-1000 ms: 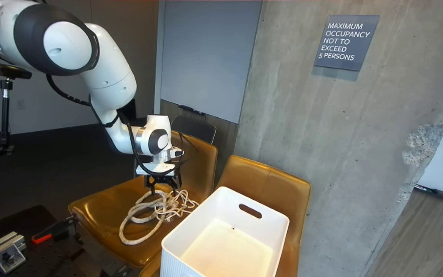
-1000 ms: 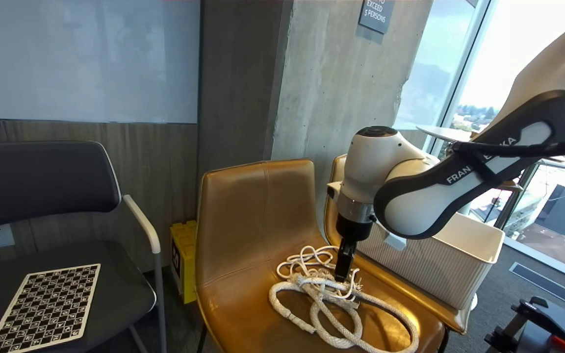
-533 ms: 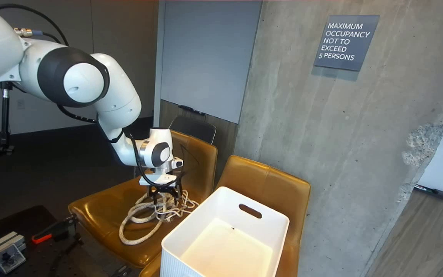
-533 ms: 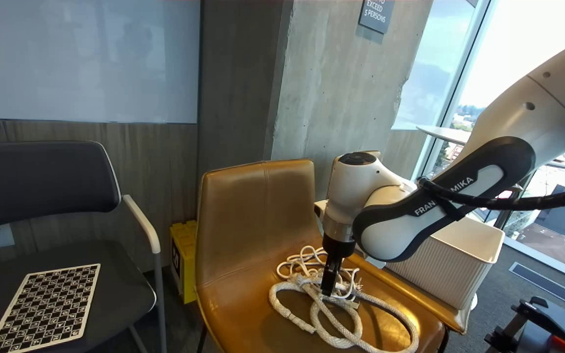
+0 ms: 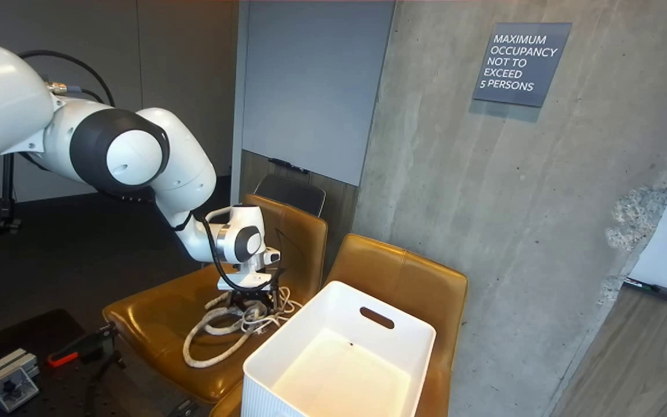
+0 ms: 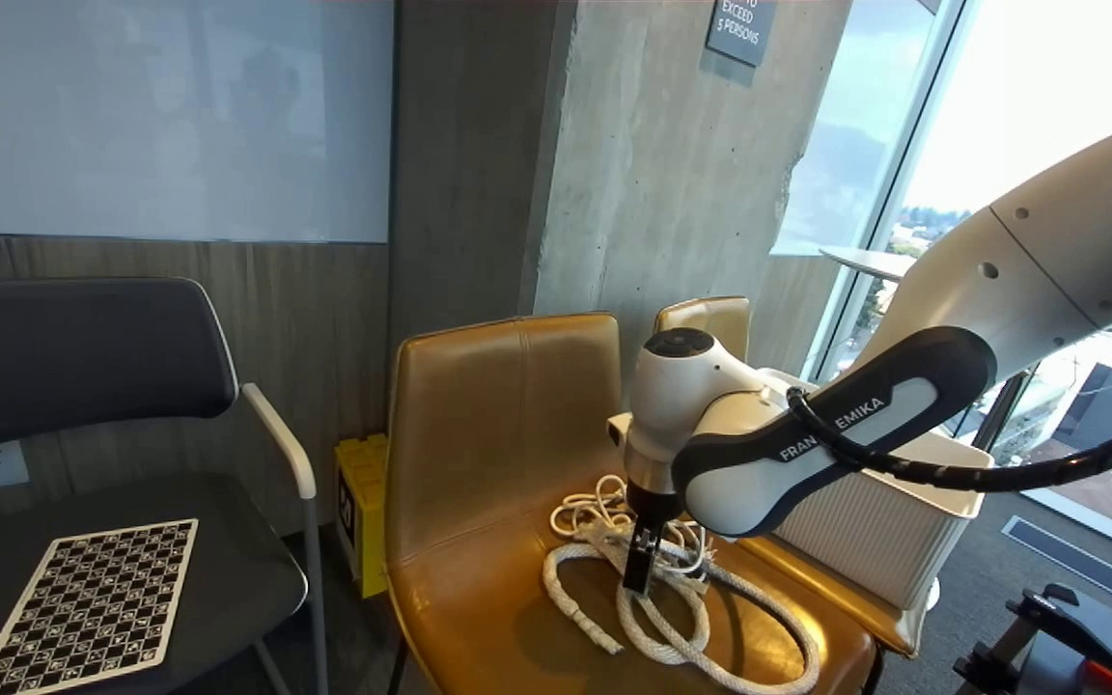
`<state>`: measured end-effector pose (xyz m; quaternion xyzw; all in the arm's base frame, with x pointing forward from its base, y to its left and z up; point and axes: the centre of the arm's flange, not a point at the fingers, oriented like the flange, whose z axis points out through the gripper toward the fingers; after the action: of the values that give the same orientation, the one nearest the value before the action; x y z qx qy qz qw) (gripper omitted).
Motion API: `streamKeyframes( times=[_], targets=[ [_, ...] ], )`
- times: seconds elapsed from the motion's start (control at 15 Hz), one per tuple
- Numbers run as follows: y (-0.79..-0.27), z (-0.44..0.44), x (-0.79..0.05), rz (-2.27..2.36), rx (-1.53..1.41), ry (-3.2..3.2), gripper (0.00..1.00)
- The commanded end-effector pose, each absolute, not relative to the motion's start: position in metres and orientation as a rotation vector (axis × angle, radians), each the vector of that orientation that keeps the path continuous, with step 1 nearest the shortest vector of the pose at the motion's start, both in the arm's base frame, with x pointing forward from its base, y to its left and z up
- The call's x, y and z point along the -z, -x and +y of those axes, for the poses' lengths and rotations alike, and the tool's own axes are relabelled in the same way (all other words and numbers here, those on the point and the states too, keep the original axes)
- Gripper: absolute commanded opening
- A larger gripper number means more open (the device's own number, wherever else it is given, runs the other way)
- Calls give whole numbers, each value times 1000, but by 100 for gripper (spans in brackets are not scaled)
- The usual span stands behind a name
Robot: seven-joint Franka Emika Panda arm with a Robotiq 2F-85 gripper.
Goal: Put the white ropes in the white storage container.
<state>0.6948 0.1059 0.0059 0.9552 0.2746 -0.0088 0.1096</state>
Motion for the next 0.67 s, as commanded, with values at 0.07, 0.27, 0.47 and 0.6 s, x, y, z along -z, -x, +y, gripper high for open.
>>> streamKeyframes(
  times=[0.07,0.27,0.47,0.6],
  targets=[
    [-716,84,4,774,79,-2748,37],
    [-714,88,-9,768,85,-2740,14],
    [-706,93,-29,768,78,-2731,0],
    [-698,104,-50,781,57,-2721,0]
  ],
)
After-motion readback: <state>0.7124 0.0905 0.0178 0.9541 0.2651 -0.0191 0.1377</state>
